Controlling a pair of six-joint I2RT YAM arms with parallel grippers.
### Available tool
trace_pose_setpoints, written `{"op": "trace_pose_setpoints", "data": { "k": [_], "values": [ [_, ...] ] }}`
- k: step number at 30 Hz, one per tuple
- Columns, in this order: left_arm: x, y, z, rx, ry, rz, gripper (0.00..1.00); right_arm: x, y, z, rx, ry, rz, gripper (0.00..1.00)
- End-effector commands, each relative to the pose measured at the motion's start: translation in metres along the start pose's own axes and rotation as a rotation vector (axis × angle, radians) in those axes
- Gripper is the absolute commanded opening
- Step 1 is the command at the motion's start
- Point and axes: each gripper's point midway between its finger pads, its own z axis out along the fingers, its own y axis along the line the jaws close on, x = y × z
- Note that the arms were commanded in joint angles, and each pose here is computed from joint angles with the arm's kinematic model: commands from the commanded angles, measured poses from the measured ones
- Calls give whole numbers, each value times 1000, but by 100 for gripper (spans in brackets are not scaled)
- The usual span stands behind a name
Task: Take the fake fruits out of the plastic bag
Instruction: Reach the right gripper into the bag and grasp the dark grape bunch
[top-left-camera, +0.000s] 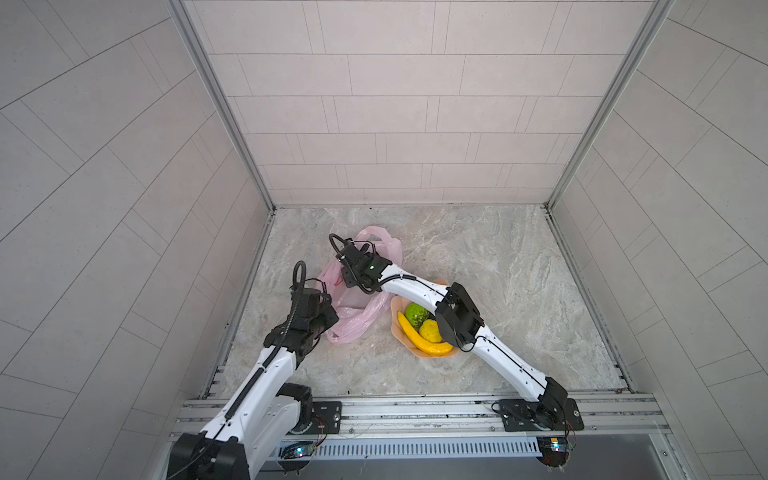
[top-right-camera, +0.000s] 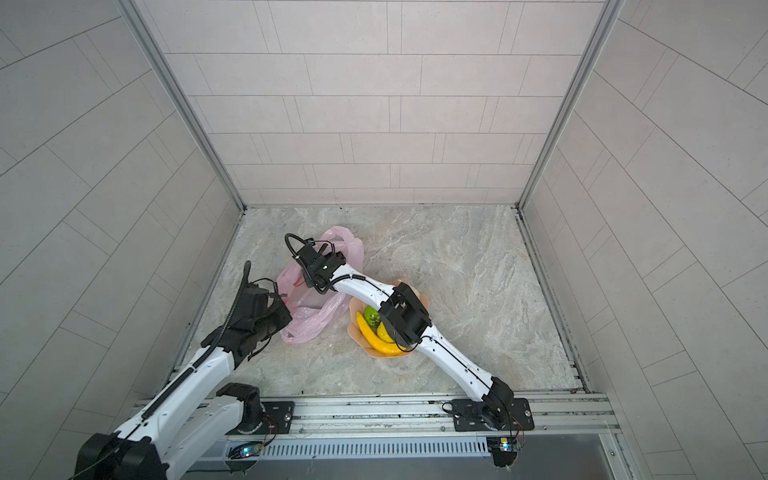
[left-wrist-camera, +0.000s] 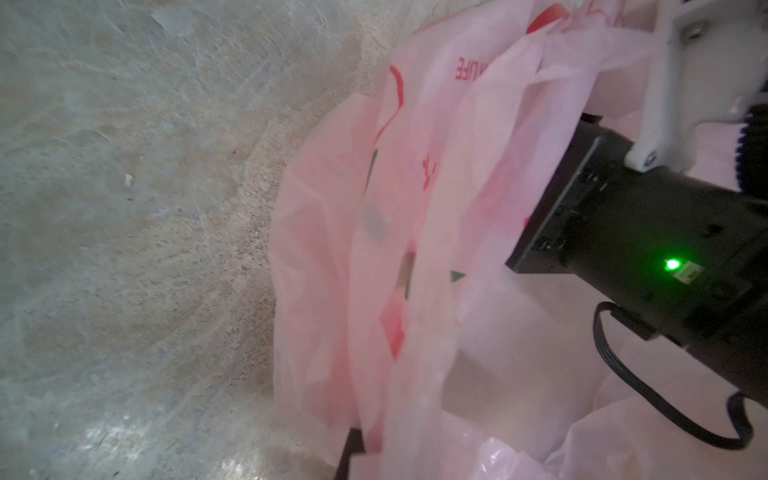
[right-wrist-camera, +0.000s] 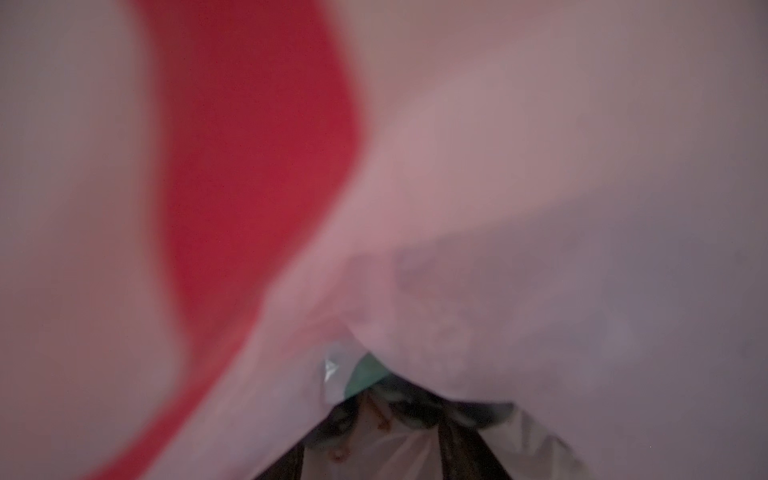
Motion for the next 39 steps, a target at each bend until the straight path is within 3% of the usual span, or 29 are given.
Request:
{"op": "trace_pose_setpoints", "data": {
  "k": [1, 14, 31, 39],
  "values": [
    [4, -1, -1, 8, 6, 22, 0, 10, -9, 16, 74, -6, -27, 46],
    [3, 1, -2, -10, -5, 28, 0, -22, -6, 5, 31, -78, 16, 0],
    [-19, 18, -6, -168, -70, -12, 0, -50, 12, -69, -108, -12, 15, 0],
    [-42, 19, -5, -246, -133, -116, 0, -58, 19, -96, -153, -17, -13, 0]
  ]
}}
